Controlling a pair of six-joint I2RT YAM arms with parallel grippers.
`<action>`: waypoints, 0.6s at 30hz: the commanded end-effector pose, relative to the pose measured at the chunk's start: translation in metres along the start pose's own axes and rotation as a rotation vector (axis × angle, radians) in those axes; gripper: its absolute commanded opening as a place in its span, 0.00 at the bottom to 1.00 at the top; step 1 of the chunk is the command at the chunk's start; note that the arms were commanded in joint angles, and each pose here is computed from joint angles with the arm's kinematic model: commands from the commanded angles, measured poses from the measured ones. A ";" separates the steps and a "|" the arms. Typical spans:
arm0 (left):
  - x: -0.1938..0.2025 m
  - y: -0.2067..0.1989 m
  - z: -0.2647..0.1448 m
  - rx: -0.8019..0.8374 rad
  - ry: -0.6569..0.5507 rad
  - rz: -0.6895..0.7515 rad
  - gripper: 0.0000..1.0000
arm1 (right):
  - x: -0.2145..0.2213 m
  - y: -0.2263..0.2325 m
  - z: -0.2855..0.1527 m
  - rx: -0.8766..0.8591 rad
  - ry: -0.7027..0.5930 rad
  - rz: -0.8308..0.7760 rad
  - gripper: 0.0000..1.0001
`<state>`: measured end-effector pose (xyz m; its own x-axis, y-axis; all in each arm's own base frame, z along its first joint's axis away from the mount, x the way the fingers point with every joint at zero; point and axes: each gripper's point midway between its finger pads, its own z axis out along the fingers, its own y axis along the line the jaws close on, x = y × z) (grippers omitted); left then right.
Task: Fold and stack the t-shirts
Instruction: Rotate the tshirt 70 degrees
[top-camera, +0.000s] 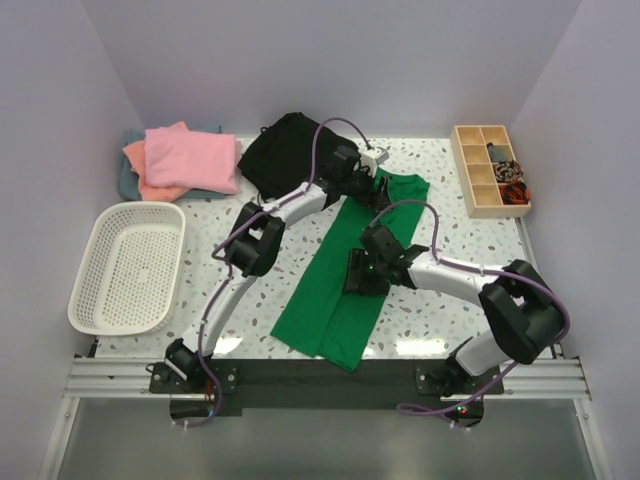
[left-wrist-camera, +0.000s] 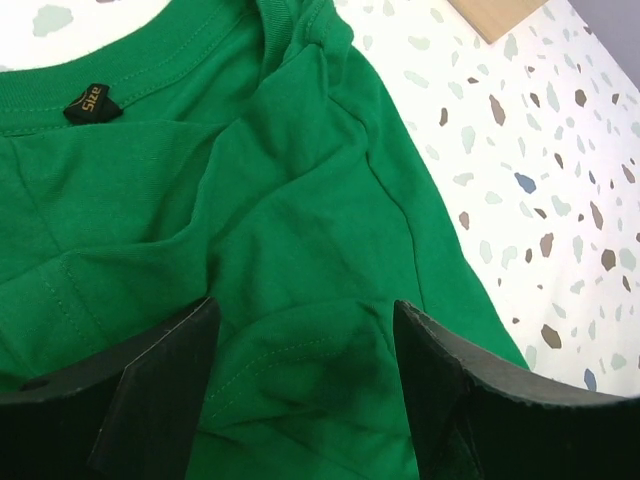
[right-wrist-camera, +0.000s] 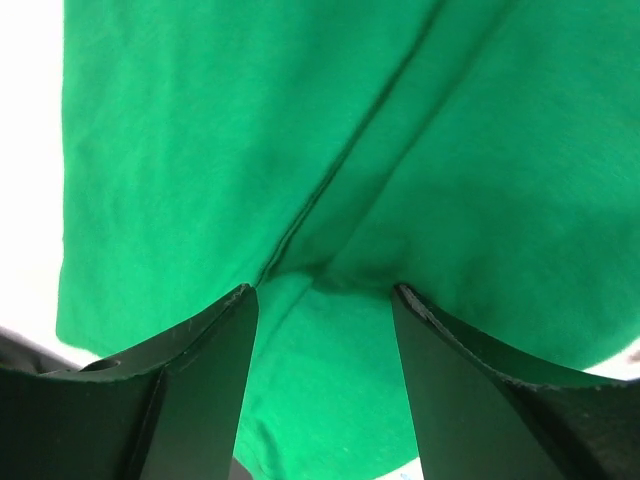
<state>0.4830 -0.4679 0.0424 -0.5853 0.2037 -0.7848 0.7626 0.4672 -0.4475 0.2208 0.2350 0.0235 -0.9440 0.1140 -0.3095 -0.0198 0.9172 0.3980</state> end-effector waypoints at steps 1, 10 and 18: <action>-0.011 0.002 0.007 0.015 -0.037 -0.006 0.76 | 0.003 -0.075 -0.004 0.379 -0.050 0.071 0.63; -0.020 0.017 0.008 -0.071 -0.086 -0.034 0.77 | -0.021 -0.111 -0.031 0.647 -0.119 0.039 0.64; -0.054 0.028 0.021 -0.096 -0.215 -0.017 0.91 | -0.018 -0.116 -0.040 0.655 -0.089 0.009 0.66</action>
<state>0.5123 -0.4758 0.0467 -0.5864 0.1090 -0.8027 0.7144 0.5367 -0.4490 0.2400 0.1402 0.0180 -0.8916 0.1856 -0.4130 0.2322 0.9705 -0.0651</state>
